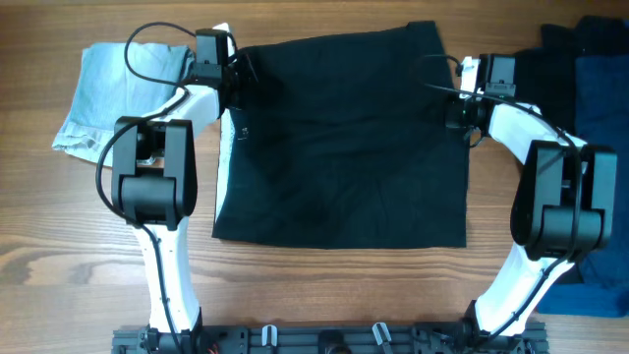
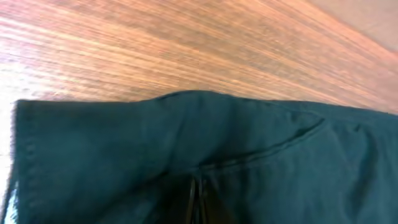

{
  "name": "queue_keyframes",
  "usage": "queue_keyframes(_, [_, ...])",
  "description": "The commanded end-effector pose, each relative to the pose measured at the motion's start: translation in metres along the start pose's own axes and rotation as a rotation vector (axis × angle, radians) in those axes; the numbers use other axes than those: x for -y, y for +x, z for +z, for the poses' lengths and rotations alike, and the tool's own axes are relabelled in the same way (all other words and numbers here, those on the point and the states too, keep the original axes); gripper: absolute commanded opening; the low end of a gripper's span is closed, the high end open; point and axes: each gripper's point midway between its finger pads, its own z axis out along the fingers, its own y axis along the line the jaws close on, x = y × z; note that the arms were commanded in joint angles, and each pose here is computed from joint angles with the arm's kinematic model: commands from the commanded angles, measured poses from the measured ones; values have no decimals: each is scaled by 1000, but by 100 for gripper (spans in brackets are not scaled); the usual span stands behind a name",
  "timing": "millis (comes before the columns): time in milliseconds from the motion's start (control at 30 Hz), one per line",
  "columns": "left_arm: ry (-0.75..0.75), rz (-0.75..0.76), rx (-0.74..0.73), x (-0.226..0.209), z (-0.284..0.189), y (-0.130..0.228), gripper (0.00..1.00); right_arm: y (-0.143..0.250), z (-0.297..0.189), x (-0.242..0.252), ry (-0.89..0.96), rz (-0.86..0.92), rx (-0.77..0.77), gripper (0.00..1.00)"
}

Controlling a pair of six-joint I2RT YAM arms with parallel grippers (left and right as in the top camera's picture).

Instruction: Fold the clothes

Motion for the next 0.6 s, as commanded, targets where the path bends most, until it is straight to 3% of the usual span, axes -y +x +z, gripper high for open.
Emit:
queue_keyframes(0, [98,14,12,27,-10,-15,4,5,0,11,49,36,-28,4])
queue_keyframes(133, [144,32,81,61,-62,-62,4,-71,-50,4,-10,22,154,4])
queue_keyframes(200, [55,12,41,49,-77,-57,4,-95,-60,-7,-75,1,226,4])
queue_keyframes(300, [-138,-25,-82,9,-74,-20,4,-102,-46,-17,-131,-21,261,4])
queue_keyframes(400, [-181,-38,-169,-6,-68,7,4,-101,-10,-23,-142,-43,284,4])
queue_keyframes(567, [-200,-41,-216,-10,-67,22,4,-86,38,-47,-208,-68,281,4])
